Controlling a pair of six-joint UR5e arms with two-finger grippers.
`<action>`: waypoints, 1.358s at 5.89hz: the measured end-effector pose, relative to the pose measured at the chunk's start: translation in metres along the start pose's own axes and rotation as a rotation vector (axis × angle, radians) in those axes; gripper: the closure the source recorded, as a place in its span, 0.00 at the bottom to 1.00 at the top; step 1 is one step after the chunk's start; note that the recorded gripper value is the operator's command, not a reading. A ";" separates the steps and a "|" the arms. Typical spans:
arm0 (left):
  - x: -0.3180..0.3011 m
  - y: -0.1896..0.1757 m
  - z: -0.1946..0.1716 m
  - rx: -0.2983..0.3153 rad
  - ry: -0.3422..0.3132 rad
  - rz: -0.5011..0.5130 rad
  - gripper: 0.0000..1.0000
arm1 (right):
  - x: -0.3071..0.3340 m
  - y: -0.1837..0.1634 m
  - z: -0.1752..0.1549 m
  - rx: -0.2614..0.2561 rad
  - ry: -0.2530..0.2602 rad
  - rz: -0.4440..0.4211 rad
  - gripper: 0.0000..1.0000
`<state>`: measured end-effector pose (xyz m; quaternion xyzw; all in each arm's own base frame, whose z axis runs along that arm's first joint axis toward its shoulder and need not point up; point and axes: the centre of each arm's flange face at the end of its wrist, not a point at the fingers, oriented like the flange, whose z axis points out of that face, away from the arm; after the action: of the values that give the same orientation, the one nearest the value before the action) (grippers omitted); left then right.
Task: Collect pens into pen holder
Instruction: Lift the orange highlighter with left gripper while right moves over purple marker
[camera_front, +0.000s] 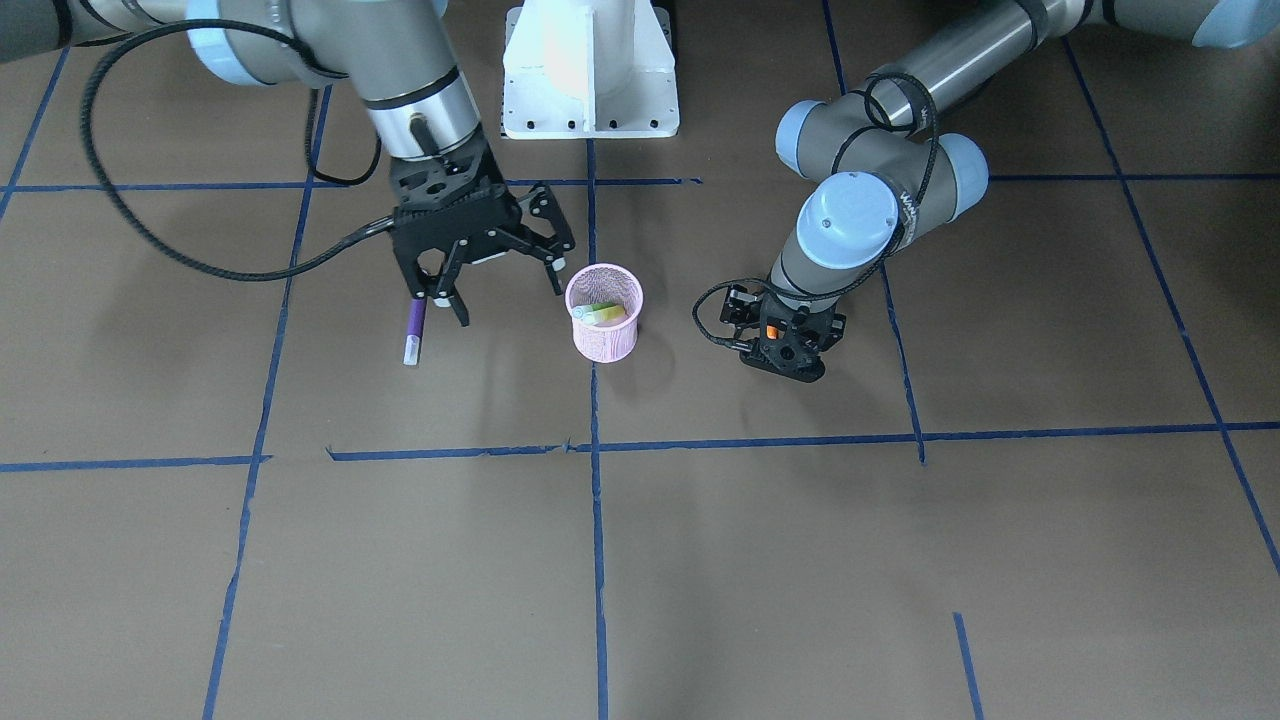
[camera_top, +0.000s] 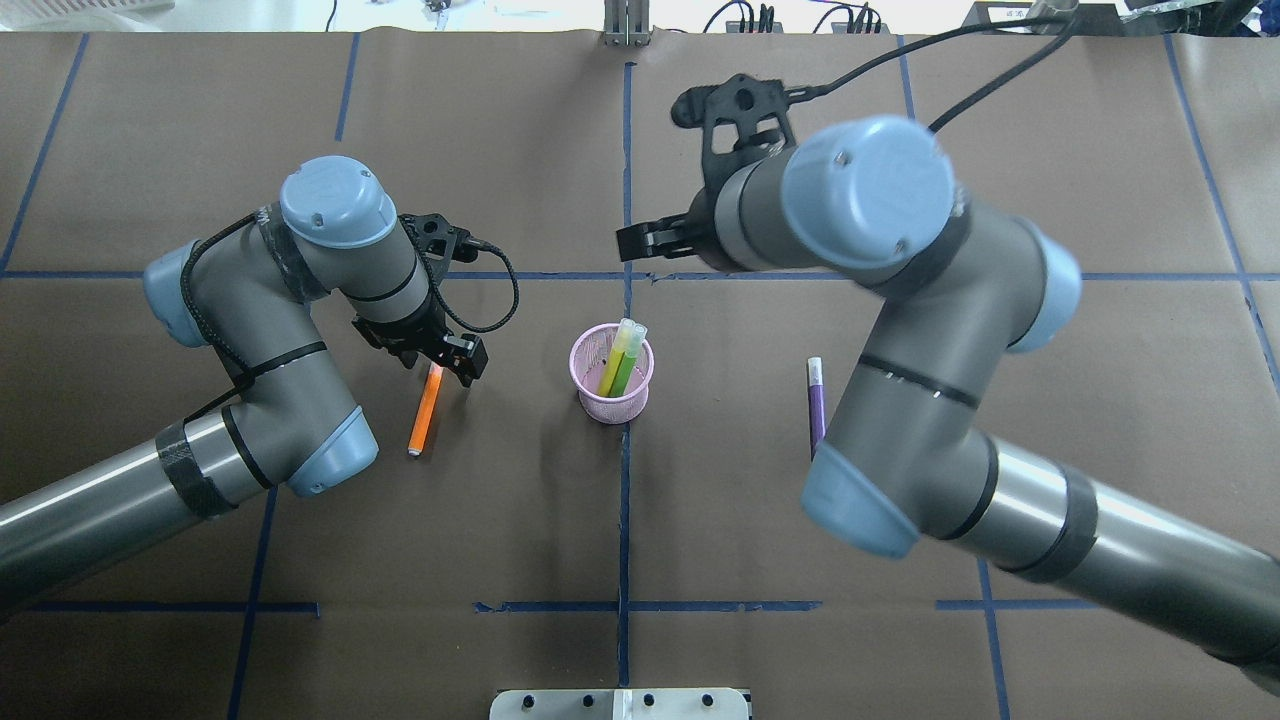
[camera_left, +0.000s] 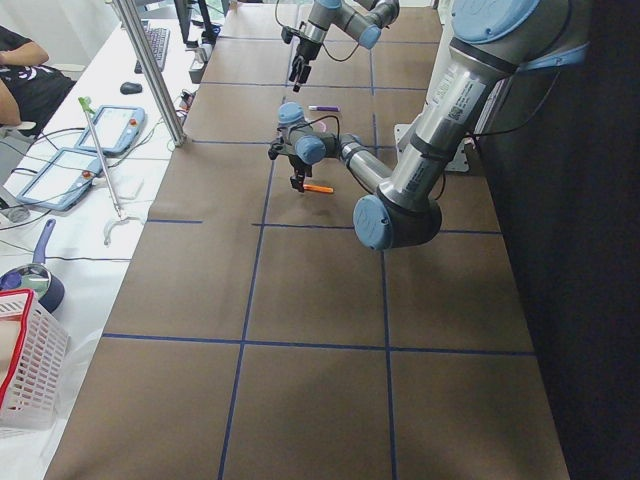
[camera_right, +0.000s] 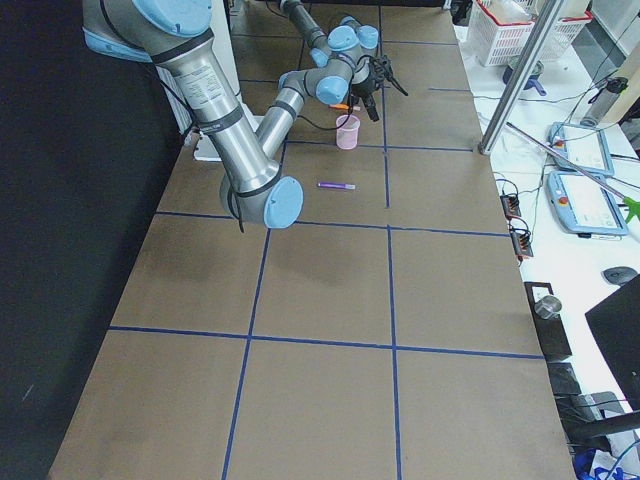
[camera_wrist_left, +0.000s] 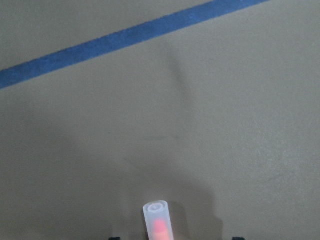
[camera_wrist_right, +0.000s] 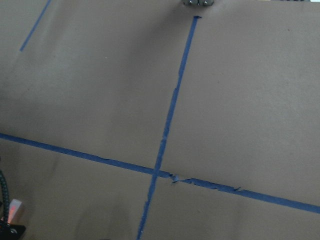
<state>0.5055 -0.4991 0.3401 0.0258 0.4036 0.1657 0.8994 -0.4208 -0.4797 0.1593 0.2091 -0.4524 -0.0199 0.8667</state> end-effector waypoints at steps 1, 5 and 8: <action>0.000 0.000 0.000 0.000 0.000 0.002 0.95 | 0.014 -0.006 -0.002 -0.042 0.014 -0.006 0.00; -0.012 -0.017 -0.029 0.049 0.005 -0.013 1.00 | 0.107 -0.017 0.005 -0.198 0.056 -0.036 0.00; -0.012 -0.045 -0.151 0.257 0.051 -0.008 1.00 | 0.140 0.002 0.055 -0.313 0.109 -0.010 0.00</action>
<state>0.3999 -0.5591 0.2394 0.1352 0.4446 0.1096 0.8787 -0.3816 -0.5280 0.2964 0.0748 -0.3950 -0.0831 0.9118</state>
